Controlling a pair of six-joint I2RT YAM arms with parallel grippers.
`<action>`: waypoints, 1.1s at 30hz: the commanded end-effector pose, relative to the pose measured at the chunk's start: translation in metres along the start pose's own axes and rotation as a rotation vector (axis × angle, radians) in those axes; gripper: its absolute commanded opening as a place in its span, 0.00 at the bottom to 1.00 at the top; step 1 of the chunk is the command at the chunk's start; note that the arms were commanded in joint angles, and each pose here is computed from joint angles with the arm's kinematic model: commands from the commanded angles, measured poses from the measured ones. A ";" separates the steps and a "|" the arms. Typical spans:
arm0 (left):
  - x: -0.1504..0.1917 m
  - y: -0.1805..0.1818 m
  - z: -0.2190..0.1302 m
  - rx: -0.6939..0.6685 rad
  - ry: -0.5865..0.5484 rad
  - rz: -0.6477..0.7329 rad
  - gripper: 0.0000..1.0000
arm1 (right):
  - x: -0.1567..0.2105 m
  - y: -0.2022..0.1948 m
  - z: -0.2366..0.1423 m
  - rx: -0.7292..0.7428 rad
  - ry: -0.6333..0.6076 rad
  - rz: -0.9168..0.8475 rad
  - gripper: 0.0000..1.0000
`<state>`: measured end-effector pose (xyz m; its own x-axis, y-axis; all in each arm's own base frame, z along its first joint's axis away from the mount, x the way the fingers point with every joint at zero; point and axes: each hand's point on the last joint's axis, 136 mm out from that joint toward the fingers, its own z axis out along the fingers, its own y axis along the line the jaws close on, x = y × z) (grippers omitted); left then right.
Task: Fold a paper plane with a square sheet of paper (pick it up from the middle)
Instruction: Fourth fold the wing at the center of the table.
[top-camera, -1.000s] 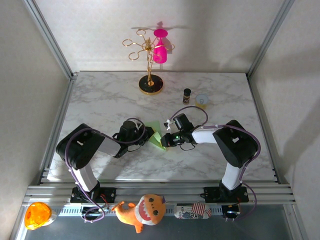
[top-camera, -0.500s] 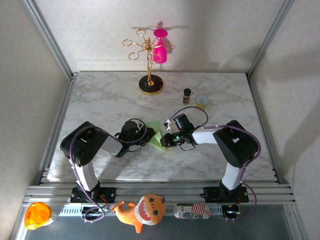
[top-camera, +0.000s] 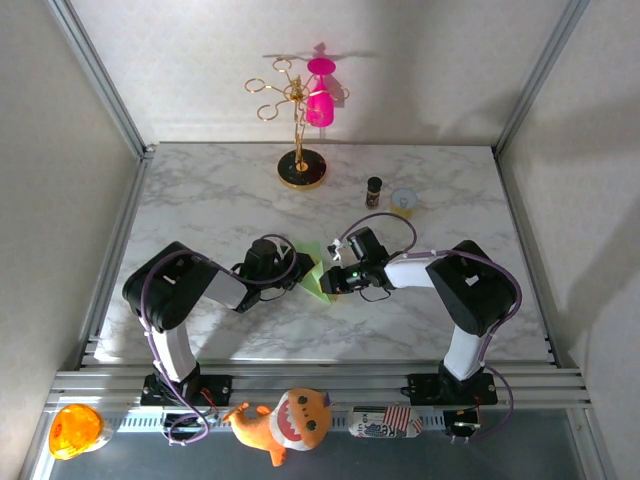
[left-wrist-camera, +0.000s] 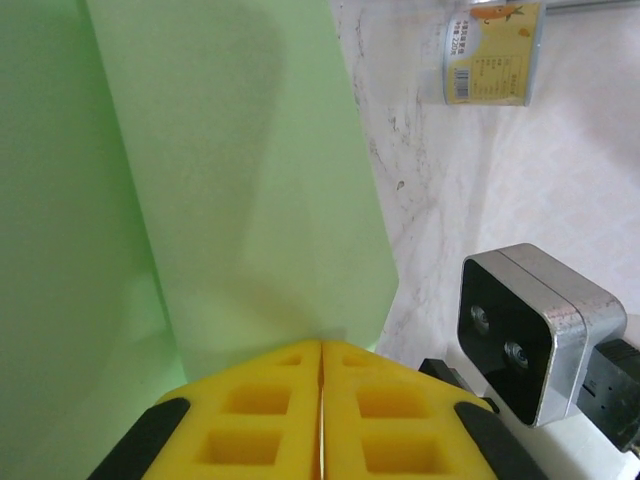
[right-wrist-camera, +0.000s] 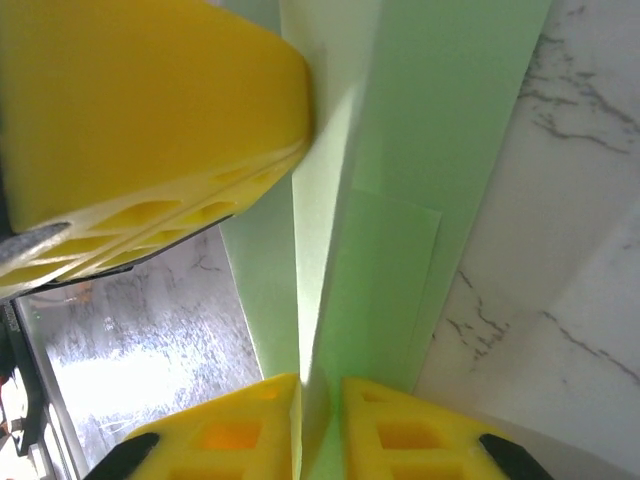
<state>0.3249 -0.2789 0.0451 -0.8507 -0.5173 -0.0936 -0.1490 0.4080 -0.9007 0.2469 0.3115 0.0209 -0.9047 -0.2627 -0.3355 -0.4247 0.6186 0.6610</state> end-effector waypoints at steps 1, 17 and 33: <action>0.001 -0.007 0.003 0.011 0.005 0.028 0.09 | 0.034 -0.040 0.011 0.125 0.081 0.070 0.16; 0.012 -0.014 -0.007 0.065 0.032 0.062 0.09 | 0.047 -0.053 0.014 0.134 0.105 0.136 0.09; 0.013 0.001 0.009 0.032 0.047 0.056 0.09 | 0.045 -0.051 0.013 0.130 0.106 0.134 0.14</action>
<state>0.3146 -0.2857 0.0333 -0.8774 -0.4706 -0.0932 -0.1302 0.4206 -0.8978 0.2485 0.3086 0.0183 -0.9222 -0.2344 -0.3076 -0.3862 0.5995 0.7011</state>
